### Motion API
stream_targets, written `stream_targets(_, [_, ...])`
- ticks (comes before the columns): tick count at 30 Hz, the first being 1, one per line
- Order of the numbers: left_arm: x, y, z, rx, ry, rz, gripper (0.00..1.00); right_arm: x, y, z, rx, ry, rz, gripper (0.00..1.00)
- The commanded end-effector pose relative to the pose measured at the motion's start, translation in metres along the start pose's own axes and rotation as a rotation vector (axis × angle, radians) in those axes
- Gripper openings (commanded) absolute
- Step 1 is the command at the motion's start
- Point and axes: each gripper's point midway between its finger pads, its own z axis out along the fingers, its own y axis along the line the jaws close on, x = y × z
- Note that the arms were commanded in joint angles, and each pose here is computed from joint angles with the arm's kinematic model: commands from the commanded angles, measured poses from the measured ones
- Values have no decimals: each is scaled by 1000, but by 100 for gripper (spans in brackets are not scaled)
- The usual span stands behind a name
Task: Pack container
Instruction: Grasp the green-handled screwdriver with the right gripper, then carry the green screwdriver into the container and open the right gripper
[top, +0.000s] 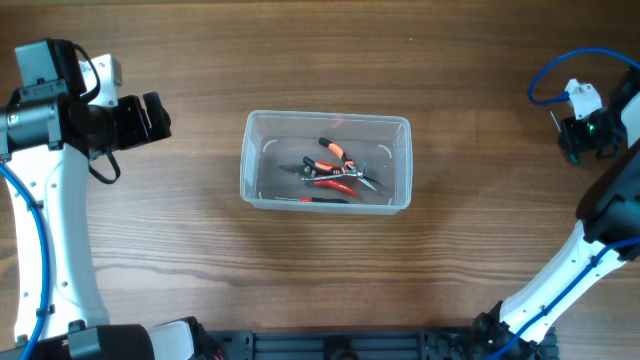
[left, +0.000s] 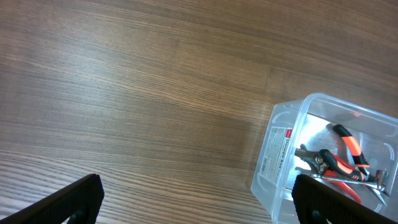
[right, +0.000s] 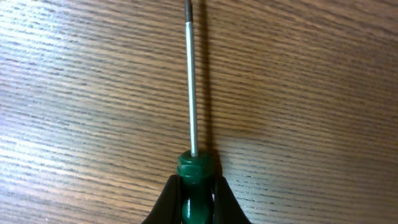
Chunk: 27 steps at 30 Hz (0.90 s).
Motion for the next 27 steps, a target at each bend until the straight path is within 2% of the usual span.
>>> stream_targets(1, [0,-2,-1,15,-2,-8,100,12,20,30,-87,33,115,5])
stream_targets(4, [0,-2,-1,15,-3,-8,100,-16,29,8,-87,-38,116,4])
stream_targets(7, [0,-2,-1,15,-2,-8,100,-68,45,-46,-35,-167,48,4])
stream_targets(10, [0,-2,-1,15,-2,-8,100,-109,93,-113,-19,-275,-97,4])
stream_targets(13, [0,-2,-1,14,-3,-8,100,-131,167,-164,-22,-337,-323,4])
stream_targets(16, [0,-2,-1,14,-2,-8,100,-143,269,-212,-53,-421,-585,4])
stream_targets(20, [0,-2,-1,14,-2,-8,100,-119,398,-223,-161,-407,-956,4])
stream_targets(23, [0,-2,-1,14,-3,-8,100,-92,459,-209,-234,-360,-1115,4])
stream_targets(27, [0,-2,-1,15,-3,-8,100,-62,514,-179,-306,-268,-1237,4])
